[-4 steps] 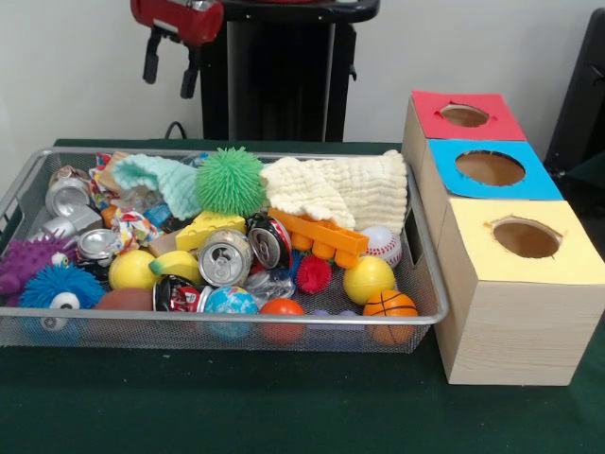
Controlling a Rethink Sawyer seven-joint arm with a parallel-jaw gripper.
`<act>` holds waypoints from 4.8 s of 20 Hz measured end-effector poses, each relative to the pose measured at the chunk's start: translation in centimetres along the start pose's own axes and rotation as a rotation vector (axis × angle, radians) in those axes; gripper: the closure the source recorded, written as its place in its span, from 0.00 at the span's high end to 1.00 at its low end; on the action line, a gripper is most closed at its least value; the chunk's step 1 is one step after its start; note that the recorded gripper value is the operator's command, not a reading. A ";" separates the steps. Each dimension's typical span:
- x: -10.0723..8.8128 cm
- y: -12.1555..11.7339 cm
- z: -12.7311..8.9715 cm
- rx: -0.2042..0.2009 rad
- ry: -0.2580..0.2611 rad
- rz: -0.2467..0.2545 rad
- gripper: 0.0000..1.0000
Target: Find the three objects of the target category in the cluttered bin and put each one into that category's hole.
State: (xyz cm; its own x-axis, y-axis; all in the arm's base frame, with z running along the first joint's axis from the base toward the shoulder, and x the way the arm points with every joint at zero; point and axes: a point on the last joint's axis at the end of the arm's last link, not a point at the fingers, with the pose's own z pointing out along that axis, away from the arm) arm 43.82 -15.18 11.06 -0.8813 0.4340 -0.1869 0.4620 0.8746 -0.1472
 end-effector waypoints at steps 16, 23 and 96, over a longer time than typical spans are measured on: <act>-0.3 1.2 4.1 -0.056 -0.032 0.008 1.00; -1.8 1.8 5.8 -0.069 -0.061 0.003 1.00; -6.5 -0.2 -1.4 0.056 -0.294 -0.160 0.00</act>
State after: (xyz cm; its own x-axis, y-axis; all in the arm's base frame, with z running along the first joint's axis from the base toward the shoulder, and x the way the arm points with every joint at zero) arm 49.36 -17.87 13.65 -0.8802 0.2044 -0.4284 0.3322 0.9099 -0.2485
